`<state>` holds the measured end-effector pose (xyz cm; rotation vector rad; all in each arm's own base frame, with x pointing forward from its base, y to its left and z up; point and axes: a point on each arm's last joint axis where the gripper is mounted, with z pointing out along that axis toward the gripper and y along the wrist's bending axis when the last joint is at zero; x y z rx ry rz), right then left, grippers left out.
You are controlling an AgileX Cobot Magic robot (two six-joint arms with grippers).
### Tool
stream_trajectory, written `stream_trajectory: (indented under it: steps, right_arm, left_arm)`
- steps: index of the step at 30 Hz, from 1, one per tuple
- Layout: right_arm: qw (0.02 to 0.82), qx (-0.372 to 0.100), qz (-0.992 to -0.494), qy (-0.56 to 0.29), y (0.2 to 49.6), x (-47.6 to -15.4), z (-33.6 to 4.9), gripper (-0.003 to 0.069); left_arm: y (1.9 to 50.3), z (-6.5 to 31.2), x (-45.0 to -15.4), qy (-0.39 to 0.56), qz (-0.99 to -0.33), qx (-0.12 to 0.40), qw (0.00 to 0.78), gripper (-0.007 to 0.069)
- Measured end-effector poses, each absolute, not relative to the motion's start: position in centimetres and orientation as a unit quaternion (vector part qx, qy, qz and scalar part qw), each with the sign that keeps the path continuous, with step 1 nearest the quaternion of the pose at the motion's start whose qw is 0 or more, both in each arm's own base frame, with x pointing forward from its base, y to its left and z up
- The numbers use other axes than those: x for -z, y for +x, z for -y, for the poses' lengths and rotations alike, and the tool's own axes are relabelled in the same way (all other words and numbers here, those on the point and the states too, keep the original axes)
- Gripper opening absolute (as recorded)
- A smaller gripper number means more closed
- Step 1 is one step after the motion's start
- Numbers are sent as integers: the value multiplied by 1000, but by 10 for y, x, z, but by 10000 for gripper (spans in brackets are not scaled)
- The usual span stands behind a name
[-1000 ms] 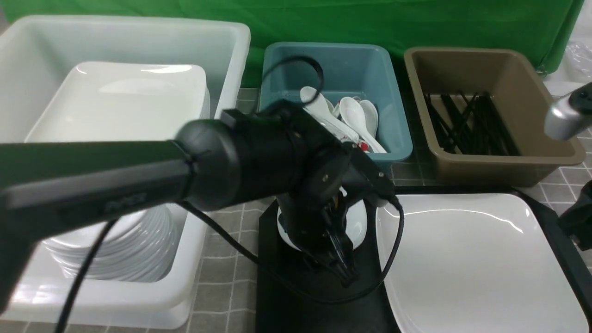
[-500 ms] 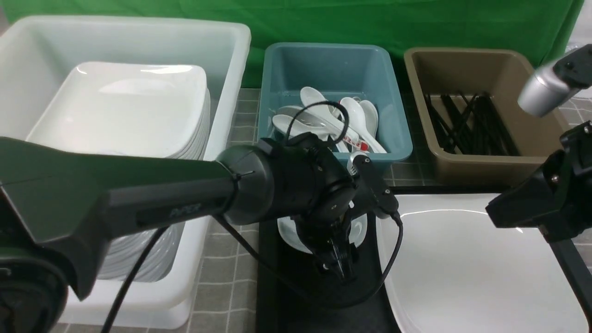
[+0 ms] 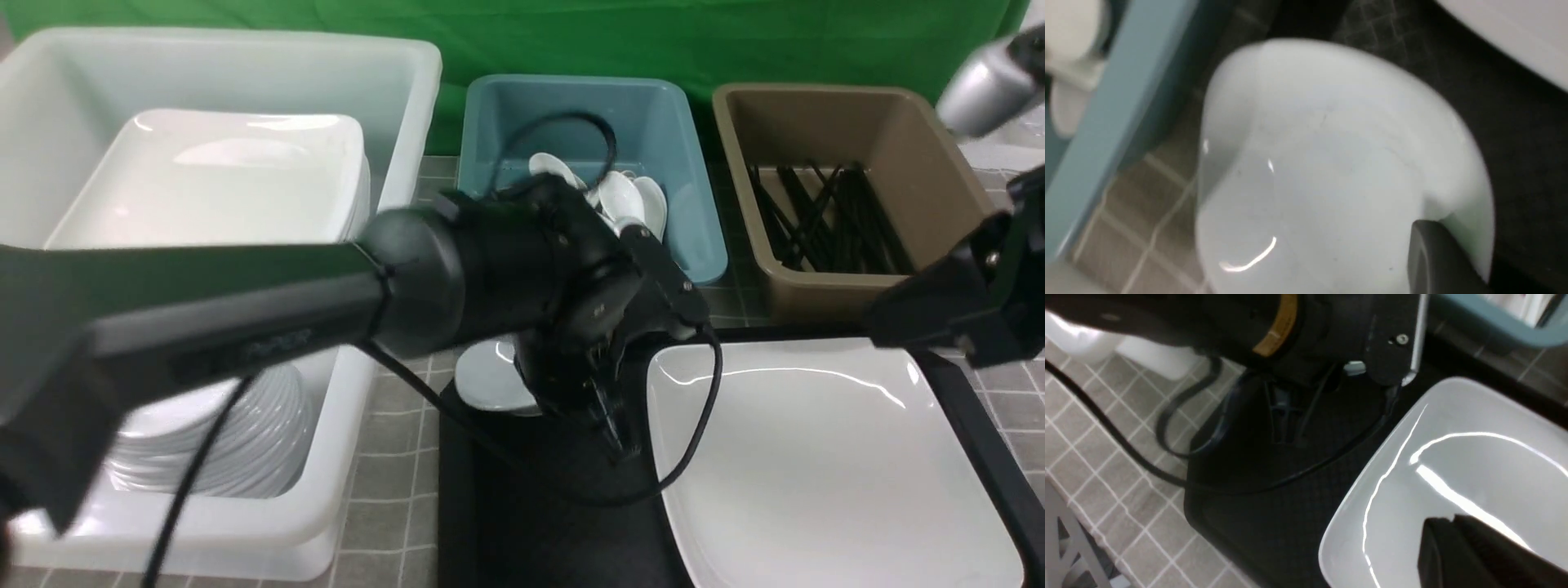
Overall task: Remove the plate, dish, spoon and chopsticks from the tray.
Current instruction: Use the left arm to put the small plate into the large storage box on the left
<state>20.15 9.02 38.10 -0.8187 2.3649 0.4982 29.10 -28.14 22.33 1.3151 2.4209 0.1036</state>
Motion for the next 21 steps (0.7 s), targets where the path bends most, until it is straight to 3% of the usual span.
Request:
stream_trajectory:
  steps: [4, 6, 7, 9, 12, 16, 21]
  right_arm:
    - [313, -206, -876, -302, 200, -401, -93, 58]
    - [331, -236, -864, -298, 198, -414, -97, 57]
    - [332, -238, -862, -299, 197, -415, -97, 57]
    - [347, -271, -845, -303, 195, -425, -102, 49]
    - [360, -311, -822, -312, 195, -433, -111, 33]
    - [354, -345, -794, -352, 198, -438, -138, 26]
    - [326, -371, -763, -417, 203, -435, -194, 25]
  left_arm:
    - [279, 268, -291, 440, -860, -8, 257, 21]
    - [269, 251, -344, 411, -850, 4, 328, 21]
    - [267, 247, -353, 405, -849, 7, 339, 21]
    - [259, 221, -393, 371, -842, 4, 392, 21]
    - [248, 175, -431, 314, -848, -12, 428, 21]
    - [242, 118, -444, 226, -889, -43, 395, 21]
    - [249, 87, -421, 167, -930, -44, 323, 21]
